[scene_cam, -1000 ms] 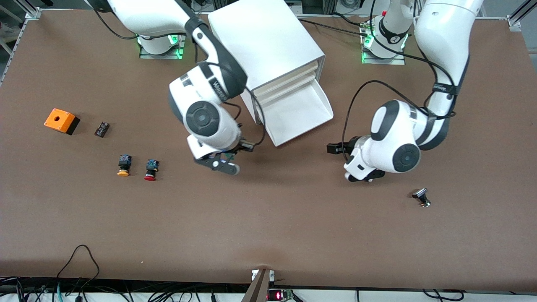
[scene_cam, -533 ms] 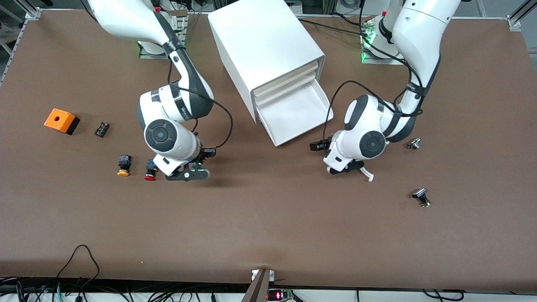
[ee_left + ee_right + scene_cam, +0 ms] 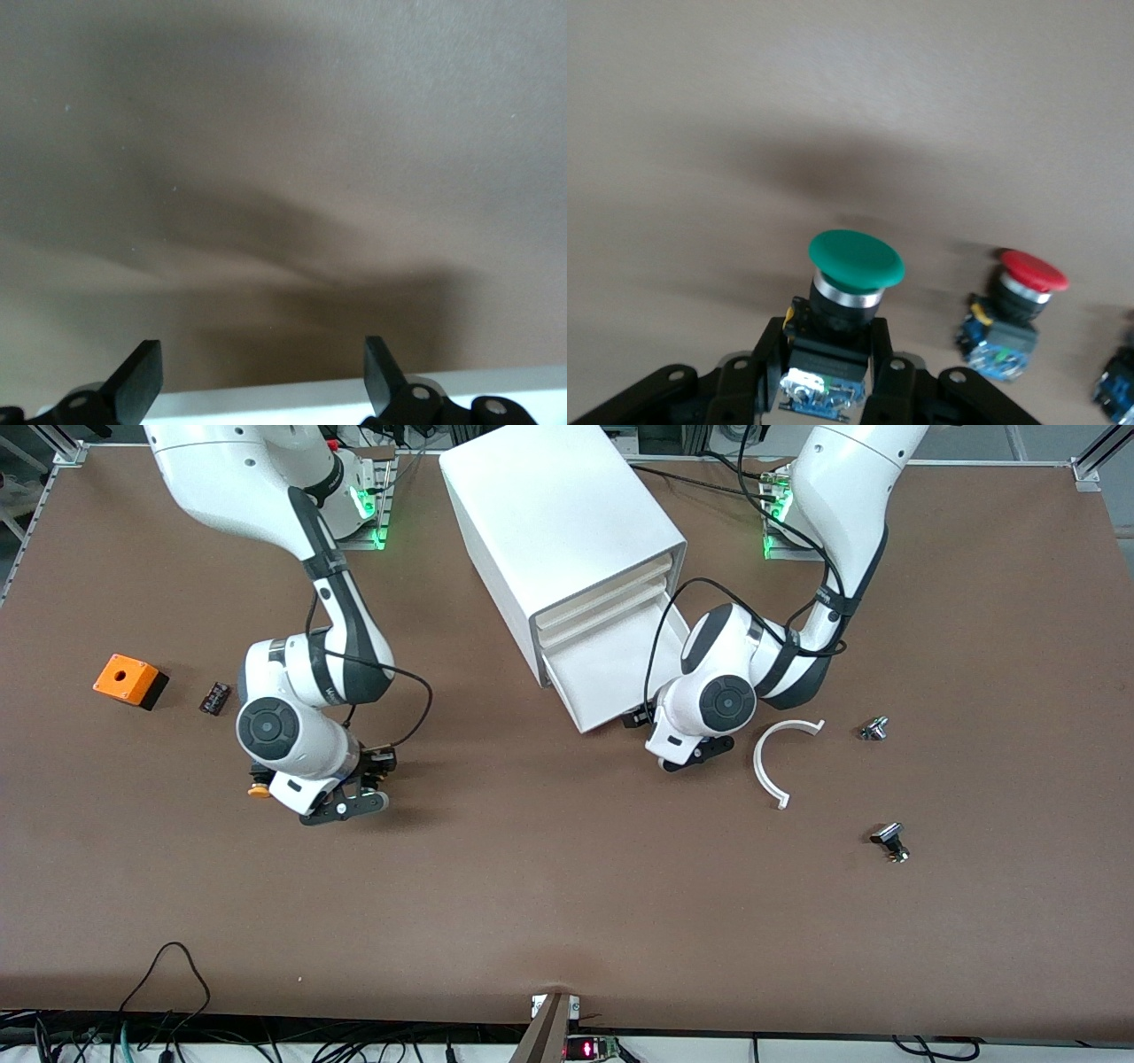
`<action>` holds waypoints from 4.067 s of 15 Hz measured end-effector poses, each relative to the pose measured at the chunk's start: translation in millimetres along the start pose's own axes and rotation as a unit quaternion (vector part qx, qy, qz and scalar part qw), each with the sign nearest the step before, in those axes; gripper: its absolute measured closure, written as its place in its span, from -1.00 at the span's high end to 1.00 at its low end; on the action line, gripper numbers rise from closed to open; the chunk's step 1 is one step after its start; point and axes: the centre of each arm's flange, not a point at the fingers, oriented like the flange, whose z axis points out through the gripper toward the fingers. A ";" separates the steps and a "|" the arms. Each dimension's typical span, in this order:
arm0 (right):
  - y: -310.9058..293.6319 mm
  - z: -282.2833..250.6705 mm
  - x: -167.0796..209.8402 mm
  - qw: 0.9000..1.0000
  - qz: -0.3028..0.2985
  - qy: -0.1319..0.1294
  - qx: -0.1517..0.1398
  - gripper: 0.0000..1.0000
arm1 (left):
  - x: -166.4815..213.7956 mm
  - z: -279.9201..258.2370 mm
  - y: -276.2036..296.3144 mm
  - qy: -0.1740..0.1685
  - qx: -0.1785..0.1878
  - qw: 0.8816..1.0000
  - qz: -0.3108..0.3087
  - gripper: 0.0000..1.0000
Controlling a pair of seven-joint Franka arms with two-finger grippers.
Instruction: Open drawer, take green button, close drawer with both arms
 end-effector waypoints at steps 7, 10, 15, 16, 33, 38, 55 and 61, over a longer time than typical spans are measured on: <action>11.9 40.7 -0.5 0.999 -0.010 -0.005 0.046 -0.15 | -21.6 14.8 1.0 -0.014 0.013 1.000 0.006 1.00; 16.3 37.6 1.3 0.999 -0.008 -0.001 0.046 0.28 | -38.1 22.5 6.7 -0.022 0.018 0.999 0.017 1.00; 14.5 4.9 13.9 0.999 -0.013 0.022 0.048 1.00 | -59.1 30.4 16.3 -0.036 0.017 0.999 0.022 1.00; 15.2 -10.5 15.8 0.998 -0.014 0.026 0.050 1.00 | -62.7 31.3 18.2 -0.039 0.016 0.999 0.020 1.00; 63.3 -210.4 -45.9 0.995 0.091 0.042 0.024 1.00 | -108.0 48.7 34.8 -0.075 0.021 0.997 0.017 1.00; 76.5 -270.6 -85.7 0.992 0.118 0.045 0.029 1.00 | -75.8 -7.4 20.9 -0.043 -0.003 0.999 0.005 1.00; 82.0 -360.2 -173.7 0.984 0.170 0.044 0.016 1.00 | 42.7 -334.9 -190.9 0.124 0.066 0.951 0.275 1.00; 83.7 -360.7 -174.4 0.984 0.171 0.045 0.006 1.00 | 20.9 -388.9 -268.3 0.164 0.066 0.945 0.275 1.00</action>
